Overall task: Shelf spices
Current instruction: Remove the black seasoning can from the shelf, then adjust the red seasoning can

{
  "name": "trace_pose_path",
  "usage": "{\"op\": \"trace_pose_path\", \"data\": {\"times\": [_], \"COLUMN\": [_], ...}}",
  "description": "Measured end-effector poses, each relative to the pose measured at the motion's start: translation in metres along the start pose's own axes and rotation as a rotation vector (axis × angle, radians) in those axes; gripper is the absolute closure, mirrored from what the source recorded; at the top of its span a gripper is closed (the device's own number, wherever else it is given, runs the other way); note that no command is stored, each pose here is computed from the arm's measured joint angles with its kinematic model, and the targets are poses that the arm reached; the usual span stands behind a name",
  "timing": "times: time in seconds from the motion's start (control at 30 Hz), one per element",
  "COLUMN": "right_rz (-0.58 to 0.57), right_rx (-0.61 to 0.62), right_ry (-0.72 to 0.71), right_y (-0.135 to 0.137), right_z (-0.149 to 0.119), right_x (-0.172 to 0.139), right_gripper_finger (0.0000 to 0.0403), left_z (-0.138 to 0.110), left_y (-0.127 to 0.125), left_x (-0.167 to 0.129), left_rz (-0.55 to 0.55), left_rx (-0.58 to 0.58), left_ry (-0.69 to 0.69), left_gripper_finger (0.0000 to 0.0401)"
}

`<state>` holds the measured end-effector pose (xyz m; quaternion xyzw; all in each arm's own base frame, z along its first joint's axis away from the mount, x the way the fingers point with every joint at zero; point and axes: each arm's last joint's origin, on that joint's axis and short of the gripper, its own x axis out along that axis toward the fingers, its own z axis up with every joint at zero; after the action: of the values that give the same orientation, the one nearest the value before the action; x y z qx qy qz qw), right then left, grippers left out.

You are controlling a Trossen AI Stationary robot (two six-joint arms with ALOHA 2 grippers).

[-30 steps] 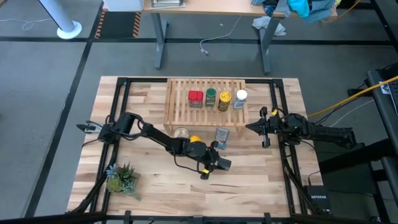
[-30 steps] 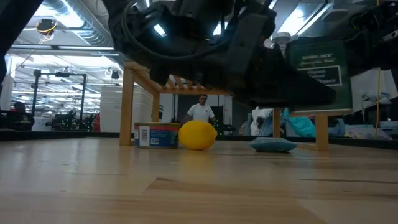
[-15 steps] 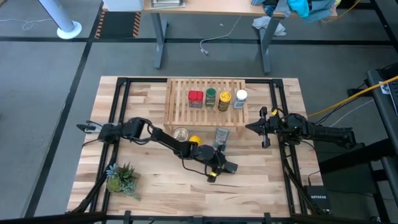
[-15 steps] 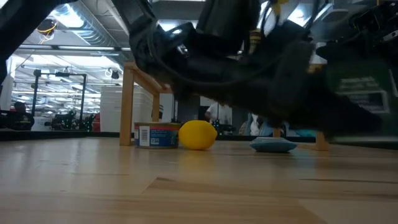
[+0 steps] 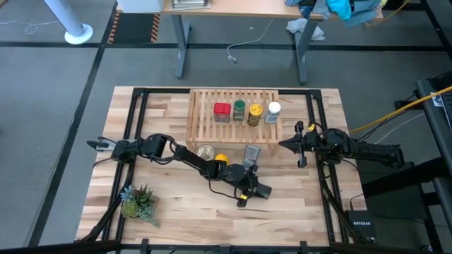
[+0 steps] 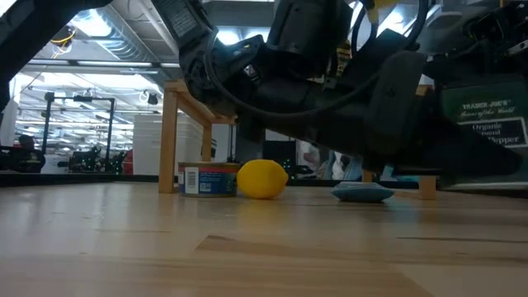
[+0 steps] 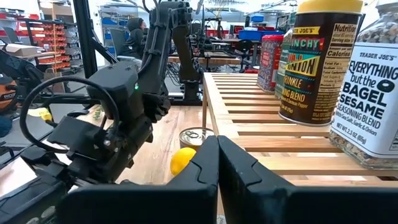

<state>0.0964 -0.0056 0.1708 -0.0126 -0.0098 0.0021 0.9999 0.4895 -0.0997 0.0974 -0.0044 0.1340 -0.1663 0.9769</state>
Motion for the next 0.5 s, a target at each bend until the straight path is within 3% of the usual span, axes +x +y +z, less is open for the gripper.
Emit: {"op": "trace_pose_path", "data": {"times": [0.2, 0.5], "right_rz": [0.000, 0.000], "right_rx": [0.000, 0.000], "right_ry": [0.000, 0.000], "right_y": [0.0000, 0.0000], "right_z": [0.0000, 0.0000], "right_x": [0.0000, 0.0000], "right_gripper_finger": [0.0400, 0.0400], "left_z": [0.0005, 0.0006], "left_y": [0.0016, 0.0020], "left_x": [-0.0001, -0.0002], "left_rz": [0.024, 0.026], "left_rx": [-0.003, 0.020], "left_ry": [-0.006, -0.007], "left_gripper_finger": [0.0220, 0.0220]}}
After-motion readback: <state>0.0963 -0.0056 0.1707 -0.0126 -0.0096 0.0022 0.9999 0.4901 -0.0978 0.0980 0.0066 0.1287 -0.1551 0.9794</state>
